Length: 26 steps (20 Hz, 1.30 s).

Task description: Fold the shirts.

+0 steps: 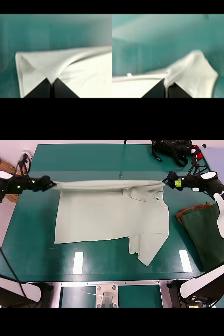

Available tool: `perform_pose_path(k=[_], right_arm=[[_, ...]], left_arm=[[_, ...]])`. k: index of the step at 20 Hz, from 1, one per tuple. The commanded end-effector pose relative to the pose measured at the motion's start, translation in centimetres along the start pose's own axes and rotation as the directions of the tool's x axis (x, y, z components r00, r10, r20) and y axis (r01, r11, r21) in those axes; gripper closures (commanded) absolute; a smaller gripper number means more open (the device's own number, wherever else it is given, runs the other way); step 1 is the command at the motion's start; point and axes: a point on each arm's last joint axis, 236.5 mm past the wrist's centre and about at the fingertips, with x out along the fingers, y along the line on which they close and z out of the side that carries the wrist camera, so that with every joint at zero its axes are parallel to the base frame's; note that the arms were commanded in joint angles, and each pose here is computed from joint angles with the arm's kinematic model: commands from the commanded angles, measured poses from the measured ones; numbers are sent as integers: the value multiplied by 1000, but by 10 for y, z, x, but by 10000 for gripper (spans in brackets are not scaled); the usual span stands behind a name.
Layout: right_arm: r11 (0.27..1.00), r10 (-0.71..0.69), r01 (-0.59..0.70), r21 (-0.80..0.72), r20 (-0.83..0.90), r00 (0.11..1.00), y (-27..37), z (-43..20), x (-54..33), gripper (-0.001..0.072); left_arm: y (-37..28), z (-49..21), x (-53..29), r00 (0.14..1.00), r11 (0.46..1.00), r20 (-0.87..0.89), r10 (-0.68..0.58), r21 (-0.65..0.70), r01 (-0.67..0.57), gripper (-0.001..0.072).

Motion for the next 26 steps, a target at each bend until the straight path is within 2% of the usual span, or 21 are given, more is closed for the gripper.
perform_pose_path(k=[1,6,13,14,15,16,17,18,20,21,22,23,24,26], right_arm=[[993,-103,91,-74,-172,980,-30,-40,-7,695],[992,-124,113,-61,-247,961,-43,-74,3,696],[991,-133,122,-60,-255,958,-47,-79,4,694],[991,-133,122,-56,-257,957,-47,-79,3,632],[991,-130,122,-47,-261,957,-46,-78,0,463],[992,-127,119,-45,-269,955,-45,-76,-6,395],[991,-136,132,-35,-281,950,-46,-72,-19,395],[988,-156,156,-23,-296,942,-50,-69,-34,393],[977,-200,212,3,-316,927,-59,-67,-67,389],[974,-208,227,20,-335,919,-61,-71,-83,425],[973,-200,228,34,-364,910,-60,-81,-96,539],[971,-200,235,44,-391,898,-60,-94,-107,627],[967,-209,251,48,-421,883,-62,-111,-118,695],[953,-246,300,47,-464,851,-68,-150,-139,697]], left_arm=[[20,-48,-4,976,997,-201,81,7,-81,684],[21,-93,16,954,996,-288,80,-13,-87,684],[12,-95,28,956,996,-281,83,-20,-93,683],[10,-96,28,955,995,-285,76,-33,-89,681],[6,-99,25,951,995,-303,64,-48,-82,508],[1,-102,20,942,995,-332,47,-66,-73,246],[-4,-106,11,927,993,-375,27,-97,-68,216],[-6,-110,-2,907,991,-420,14,-114,-67,216],[-13,-119,-30,859,985,-511,-24,-157,-66,224],[-16,-126,-43,834,979,-549,-50,-193,-69,309],[-19,-134,-53,811,975,-581,-69,-211,-69,600],[-23,-142,-61,790,972,-608,-83,-224,-69,684],[-28,-150,-67,779,966,-621,-91,-244,-82,684],[-45,-173,-83,776,964,-625,-90,-250,-89,684]])
